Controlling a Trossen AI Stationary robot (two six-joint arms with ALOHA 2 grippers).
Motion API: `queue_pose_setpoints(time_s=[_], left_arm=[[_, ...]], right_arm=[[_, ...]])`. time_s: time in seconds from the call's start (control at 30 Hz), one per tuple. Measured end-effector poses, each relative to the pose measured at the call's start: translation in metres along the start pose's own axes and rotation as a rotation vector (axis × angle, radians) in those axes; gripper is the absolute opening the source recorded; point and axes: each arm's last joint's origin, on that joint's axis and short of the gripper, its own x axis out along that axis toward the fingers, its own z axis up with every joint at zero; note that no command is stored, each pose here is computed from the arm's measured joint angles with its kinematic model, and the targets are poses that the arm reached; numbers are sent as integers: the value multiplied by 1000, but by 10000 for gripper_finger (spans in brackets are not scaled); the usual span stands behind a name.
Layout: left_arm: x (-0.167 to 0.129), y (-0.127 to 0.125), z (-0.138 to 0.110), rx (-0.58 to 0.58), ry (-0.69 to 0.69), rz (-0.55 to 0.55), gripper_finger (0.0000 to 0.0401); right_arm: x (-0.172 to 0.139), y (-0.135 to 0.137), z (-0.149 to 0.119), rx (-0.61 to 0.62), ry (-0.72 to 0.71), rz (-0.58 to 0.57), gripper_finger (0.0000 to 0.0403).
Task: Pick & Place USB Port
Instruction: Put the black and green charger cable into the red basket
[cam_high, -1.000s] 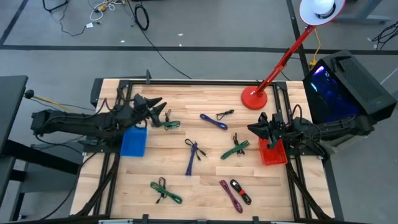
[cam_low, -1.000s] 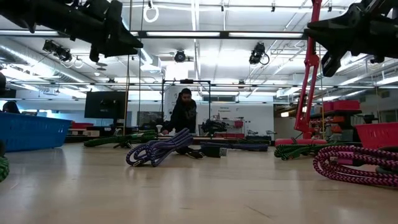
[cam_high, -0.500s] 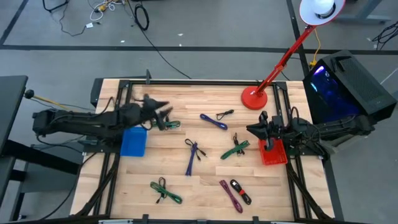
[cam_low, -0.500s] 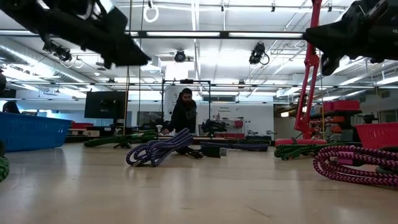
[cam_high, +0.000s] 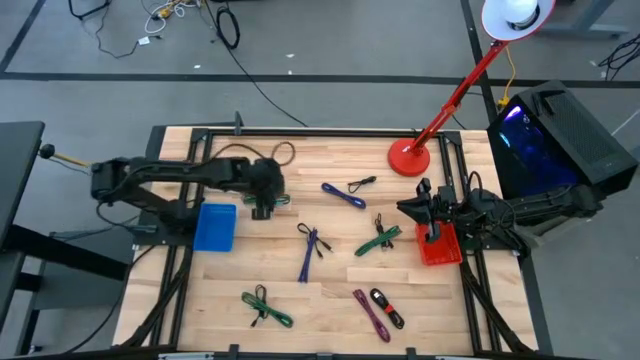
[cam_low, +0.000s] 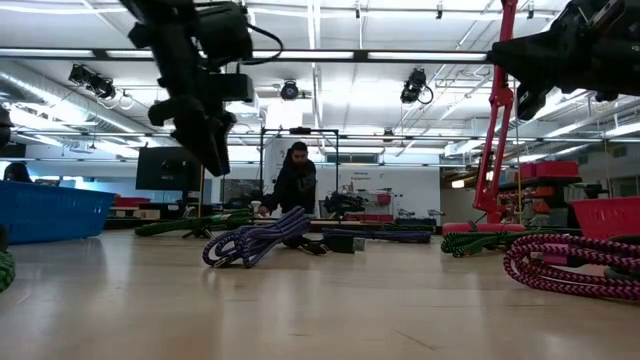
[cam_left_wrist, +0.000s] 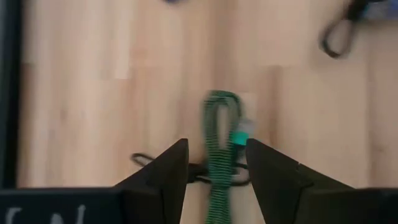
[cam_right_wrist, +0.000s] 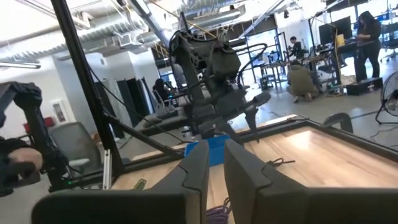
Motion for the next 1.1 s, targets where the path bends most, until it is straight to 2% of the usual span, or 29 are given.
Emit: queue_pose_setpoints(time_s=[0.1,0.23,0.37,0.5,0.83,1.1], left_arm=[[6,-7,12,37,34,-32,167],[18,-18,21,96,87,-16,167],[32,-22,16,144,196,31,167],[41,-22,11,135,282,77,167],[46,-22,10,91,281,24,167],[47,-21,12,66,257,38,167]], right_arm=[[0,0,0,0,0,0,52],[0,0,-1,-1,8,-2,52],[0,0,-1,-1,11,-2,52],[0,0,-1,-1,7,-1,52],[0,0,1,22,-8,3,52],[0,0,1,27,-8,3,52]])
